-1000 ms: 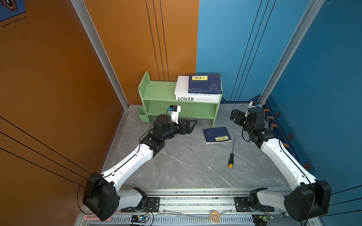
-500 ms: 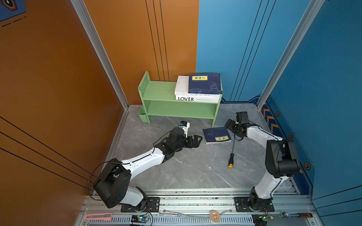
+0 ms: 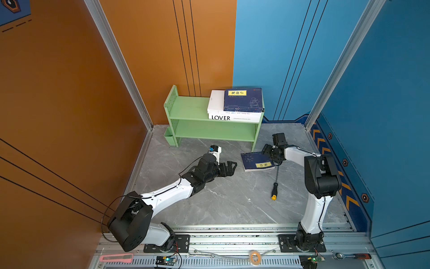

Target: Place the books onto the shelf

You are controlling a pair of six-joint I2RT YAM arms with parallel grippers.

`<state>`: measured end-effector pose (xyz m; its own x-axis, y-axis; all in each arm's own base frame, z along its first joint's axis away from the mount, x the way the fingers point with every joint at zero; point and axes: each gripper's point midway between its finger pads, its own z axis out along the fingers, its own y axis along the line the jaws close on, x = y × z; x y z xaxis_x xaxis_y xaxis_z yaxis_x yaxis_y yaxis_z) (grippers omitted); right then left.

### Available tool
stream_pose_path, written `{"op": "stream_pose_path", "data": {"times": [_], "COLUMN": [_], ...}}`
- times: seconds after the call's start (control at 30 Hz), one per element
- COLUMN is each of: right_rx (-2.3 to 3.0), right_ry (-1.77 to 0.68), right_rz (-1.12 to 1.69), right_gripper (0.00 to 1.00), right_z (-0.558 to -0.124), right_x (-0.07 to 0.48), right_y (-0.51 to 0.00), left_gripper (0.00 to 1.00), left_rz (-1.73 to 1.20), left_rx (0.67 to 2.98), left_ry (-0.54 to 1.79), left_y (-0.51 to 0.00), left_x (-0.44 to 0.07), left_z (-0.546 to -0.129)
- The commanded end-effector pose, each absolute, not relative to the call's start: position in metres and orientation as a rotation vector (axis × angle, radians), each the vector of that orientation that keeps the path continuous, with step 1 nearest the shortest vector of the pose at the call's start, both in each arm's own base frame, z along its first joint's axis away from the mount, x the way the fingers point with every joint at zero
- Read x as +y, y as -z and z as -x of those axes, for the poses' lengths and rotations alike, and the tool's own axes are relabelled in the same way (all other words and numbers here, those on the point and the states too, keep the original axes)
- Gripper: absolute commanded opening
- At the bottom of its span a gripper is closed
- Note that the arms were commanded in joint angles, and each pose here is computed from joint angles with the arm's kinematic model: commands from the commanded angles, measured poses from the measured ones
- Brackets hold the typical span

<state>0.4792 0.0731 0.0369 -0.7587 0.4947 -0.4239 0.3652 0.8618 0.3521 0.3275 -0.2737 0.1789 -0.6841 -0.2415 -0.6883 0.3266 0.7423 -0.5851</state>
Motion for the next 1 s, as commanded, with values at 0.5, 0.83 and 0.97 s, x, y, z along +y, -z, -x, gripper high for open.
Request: {"op": "stream_pose_path", "data": {"times": [0.5, 0.83, 0.97], "right_rx": [2.57, 2.342, 2.331], "right_ry": [-0.383, -0.55, -0.513], "right_rz": [-0.353, 0.009, -0.046], "right_gripper": [0.68, 0.73, 0.74], "right_z": [-0.374, -0.349, -0.371], "right_x": [0.219, 0.336, 0.317], "right_y": [-0.048, -0.142, -0.138], "left_gripper": [0.98, 0.98, 0.98], "left_rz": [0.173, 0.306, 0.327], "left_rx": [2.135, 2.147, 2.196], "left_ry": [0.79, 0.749, 0.737], "left_y": [-0.171, -0.158, -0.146], "left_x": [-0.199, -0.159, -0.158], "left_z": [-0.341, -0.349, -0.349]}}
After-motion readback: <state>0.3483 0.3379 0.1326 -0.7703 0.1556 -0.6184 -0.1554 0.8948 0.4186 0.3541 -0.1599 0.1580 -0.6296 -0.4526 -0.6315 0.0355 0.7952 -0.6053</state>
